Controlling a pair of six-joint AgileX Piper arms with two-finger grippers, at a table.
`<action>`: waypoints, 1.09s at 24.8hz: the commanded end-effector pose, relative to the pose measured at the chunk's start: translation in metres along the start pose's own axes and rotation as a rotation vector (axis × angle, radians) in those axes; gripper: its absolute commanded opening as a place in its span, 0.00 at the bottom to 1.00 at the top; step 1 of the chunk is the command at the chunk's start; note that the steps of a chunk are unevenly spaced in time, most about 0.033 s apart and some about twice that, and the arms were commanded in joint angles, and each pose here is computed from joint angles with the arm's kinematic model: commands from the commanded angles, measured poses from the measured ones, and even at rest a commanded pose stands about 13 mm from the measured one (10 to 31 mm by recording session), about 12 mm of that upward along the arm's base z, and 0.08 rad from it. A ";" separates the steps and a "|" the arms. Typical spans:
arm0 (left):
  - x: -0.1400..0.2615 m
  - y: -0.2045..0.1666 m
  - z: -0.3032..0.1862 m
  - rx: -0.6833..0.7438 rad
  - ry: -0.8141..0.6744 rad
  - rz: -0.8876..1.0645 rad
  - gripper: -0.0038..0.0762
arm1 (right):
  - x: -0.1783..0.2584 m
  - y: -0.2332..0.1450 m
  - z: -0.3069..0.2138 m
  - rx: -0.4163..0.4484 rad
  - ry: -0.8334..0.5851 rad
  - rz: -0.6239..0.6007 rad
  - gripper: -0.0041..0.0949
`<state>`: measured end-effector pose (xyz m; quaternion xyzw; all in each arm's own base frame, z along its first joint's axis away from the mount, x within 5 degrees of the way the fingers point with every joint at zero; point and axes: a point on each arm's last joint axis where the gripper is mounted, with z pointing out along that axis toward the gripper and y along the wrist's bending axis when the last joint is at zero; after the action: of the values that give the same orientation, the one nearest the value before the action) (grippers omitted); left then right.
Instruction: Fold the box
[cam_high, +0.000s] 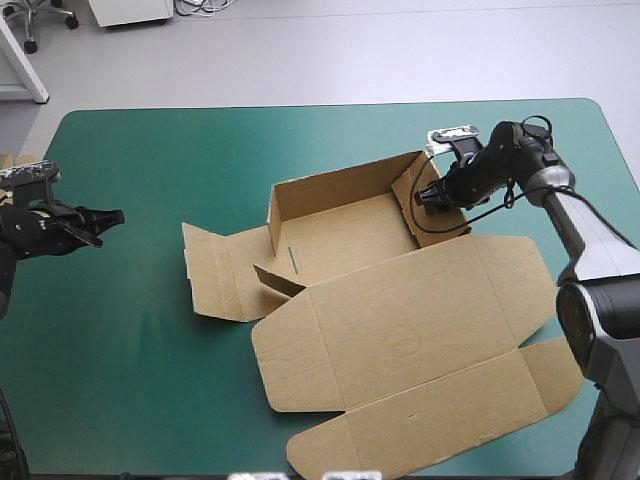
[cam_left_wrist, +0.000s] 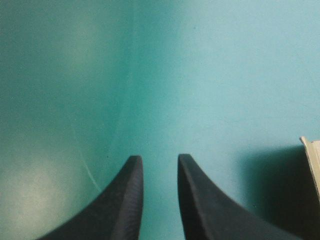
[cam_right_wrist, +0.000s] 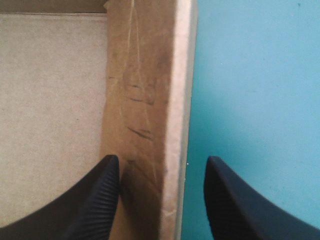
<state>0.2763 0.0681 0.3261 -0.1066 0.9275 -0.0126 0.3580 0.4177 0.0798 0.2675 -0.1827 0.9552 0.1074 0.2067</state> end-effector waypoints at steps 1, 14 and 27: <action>-0.013 -0.002 -0.017 0.002 -0.105 -0.005 0.27 | -0.009 0.004 -0.023 0.010 -0.068 -0.021 0.32; -0.013 -0.002 -0.017 0.006 -0.111 -0.010 0.27 | -0.018 0.005 -0.056 0.039 -0.187 0.023 0.04; -0.015 -0.002 -0.016 0.007 -0.132 -0.016 0.27 | -0.030 -0.017 -0.181 -0.039 -0.511 0.097 0.04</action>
<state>0.2770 0.0681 0.3267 -0.1065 0.9257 -0.0127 0.3628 0.4088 0.0282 0.3819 -0.1145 0.9143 0.1489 0.3588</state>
